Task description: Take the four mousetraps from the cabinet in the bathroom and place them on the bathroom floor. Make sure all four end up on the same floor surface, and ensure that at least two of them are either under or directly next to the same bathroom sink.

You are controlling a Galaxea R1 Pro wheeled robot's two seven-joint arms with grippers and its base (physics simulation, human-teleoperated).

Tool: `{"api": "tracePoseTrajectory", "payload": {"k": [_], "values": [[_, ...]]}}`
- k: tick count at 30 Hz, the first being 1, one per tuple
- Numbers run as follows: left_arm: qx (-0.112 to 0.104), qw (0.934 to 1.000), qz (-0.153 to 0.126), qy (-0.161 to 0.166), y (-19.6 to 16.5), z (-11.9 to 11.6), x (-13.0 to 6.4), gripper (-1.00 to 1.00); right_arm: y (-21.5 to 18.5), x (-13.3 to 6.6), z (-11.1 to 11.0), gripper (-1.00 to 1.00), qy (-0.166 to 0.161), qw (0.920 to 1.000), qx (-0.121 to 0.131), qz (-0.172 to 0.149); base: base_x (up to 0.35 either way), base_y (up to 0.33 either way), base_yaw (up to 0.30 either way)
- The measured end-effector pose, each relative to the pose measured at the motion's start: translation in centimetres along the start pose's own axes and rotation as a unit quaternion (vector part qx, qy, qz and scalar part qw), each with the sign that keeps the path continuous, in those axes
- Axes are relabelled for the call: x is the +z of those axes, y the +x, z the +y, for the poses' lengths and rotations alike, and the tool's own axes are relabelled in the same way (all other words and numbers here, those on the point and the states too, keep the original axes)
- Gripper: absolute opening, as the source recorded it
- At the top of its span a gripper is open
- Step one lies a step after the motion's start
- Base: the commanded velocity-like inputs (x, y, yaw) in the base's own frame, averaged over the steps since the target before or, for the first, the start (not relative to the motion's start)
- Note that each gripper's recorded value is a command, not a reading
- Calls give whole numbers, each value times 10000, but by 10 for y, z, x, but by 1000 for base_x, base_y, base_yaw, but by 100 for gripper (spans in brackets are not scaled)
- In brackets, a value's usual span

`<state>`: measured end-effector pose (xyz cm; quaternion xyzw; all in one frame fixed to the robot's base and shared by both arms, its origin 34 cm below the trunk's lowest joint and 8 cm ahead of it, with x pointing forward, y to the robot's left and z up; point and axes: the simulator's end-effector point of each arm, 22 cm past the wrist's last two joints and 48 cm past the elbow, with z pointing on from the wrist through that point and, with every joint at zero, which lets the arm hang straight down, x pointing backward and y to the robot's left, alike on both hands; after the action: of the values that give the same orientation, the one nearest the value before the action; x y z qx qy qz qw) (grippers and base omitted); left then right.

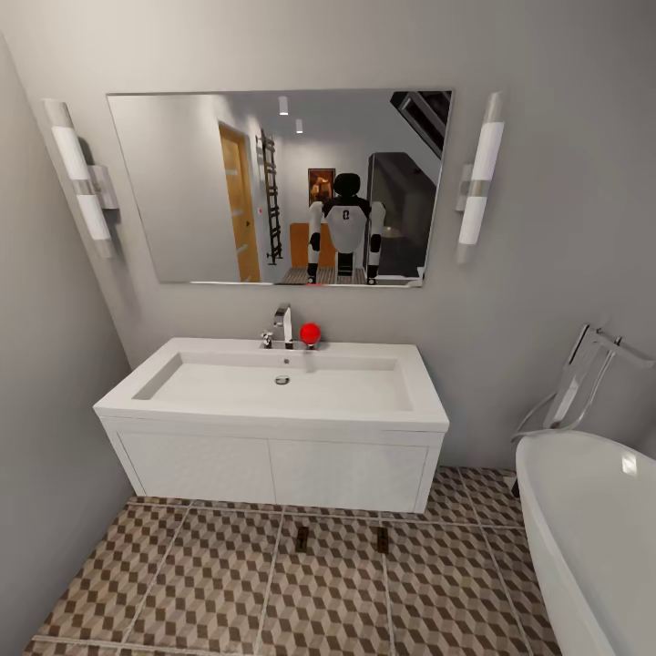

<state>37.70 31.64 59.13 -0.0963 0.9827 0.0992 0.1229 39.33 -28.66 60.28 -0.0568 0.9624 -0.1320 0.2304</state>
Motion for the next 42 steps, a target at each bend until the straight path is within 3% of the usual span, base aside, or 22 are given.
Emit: {"api": "tracePoseTrajectory", "payload": {"k": [24,42], "values": [[6,10000,2,14,0,-2,0,100,0,0,0,100,4,10000,11,-3,-272,0,-4],[5,10000,0,3,0,0,0,100,0,0,-1,100,13,10000,49,8,-56,0,-237]]}}
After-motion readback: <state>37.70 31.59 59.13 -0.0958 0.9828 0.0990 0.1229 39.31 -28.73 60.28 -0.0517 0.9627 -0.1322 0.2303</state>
